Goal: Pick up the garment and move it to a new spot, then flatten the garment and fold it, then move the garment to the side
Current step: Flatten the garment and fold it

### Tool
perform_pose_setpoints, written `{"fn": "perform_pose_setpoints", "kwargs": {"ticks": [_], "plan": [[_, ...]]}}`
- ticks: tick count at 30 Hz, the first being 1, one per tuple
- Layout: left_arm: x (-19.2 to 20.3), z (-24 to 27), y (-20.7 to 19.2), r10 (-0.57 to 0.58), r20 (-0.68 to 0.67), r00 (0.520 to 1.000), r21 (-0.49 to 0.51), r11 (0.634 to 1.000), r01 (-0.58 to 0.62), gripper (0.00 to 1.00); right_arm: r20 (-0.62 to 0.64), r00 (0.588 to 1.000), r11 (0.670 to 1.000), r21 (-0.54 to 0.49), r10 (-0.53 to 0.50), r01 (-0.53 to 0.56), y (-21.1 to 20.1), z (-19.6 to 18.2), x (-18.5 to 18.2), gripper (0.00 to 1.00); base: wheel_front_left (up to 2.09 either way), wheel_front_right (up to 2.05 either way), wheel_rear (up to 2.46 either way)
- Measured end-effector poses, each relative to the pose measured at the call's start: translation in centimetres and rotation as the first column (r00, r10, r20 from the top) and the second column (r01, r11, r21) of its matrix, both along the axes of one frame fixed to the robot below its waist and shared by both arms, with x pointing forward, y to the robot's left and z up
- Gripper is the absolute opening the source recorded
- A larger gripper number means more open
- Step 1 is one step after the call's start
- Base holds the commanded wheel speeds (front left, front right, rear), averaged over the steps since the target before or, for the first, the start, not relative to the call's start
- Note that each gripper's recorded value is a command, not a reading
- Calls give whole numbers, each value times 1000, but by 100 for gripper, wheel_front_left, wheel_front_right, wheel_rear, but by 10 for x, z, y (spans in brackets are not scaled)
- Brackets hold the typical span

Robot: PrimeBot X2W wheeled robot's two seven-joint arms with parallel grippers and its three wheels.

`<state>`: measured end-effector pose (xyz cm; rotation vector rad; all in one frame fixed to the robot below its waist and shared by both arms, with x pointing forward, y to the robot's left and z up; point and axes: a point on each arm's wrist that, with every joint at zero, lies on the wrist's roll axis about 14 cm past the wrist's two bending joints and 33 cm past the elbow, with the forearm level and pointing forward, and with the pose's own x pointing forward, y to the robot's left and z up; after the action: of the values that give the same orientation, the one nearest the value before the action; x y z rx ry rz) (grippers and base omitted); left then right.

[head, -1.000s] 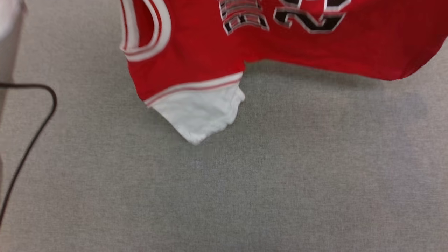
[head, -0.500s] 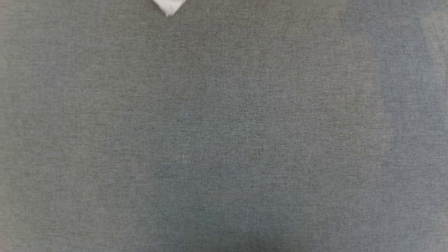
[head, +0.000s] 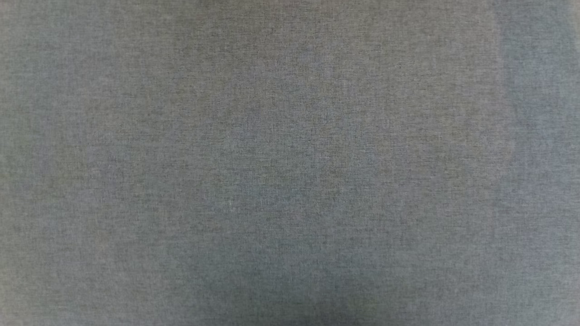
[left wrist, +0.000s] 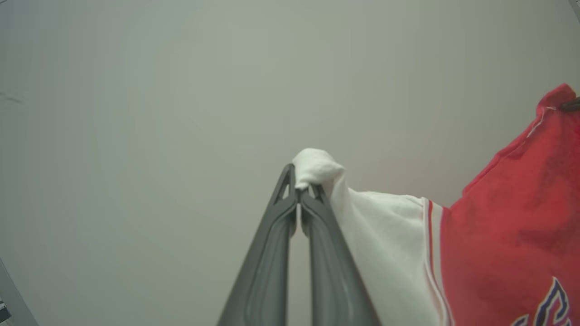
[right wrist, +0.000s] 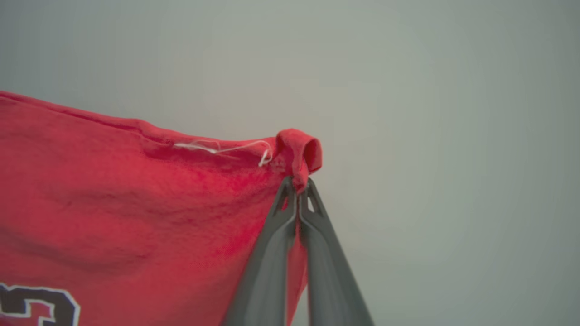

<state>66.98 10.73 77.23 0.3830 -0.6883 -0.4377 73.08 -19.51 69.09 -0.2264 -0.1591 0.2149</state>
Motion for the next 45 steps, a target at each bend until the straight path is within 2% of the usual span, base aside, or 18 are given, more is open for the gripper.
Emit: {"fn": "perform_pose_setpoints", "kwargs": {"ticks": [4, 9, 15, 24, 33, 38, 45], "plan": [[8, -36, 11, 12, -92, 996, -15, 1000, -13, 0, -66, 998, 1000, 27, 9, -8, 1, -39, 0, 0, 0, 0, 0], [4, -67, 23, 19, -186, 982, -43, 999, -27, 0, -179, 983, 999, 35, 32, -26, 6, -94, -19, 0, 0, 0, 0], [-11, -102, 31, 14, -297, 955, -72, 997, -37, 0, -243, 967, 995, 75, 80, -63, 18, -126, -50, 0, 0, 0, 0], [-48, -171, 34, 0, -476, 880, -127, 989, -69, 0, -329, 930, 984, 113, 165, -135, 42, -173, -108, 0, 0, 0, 0], [-123, -227, 34, -27, -595, 803, -147, 986, -75, 0, -444, 870, 976, 85, 215, -198, 35, -215, -188, 0, 0, 0, 0], [-172, -262, 33, -38, -666, 745, -165, 982, -97, 0, -465, 852, 970, 119, 242, -210, 35, -223, -221, 0, 0, 0, 0], [-241, -295, 42, -28, -739, 673, -176, 973, -152, 0, -533, 807, 967, 147, 254, -208, 29, -247, -281, 0, 0, 0, 0]]}}
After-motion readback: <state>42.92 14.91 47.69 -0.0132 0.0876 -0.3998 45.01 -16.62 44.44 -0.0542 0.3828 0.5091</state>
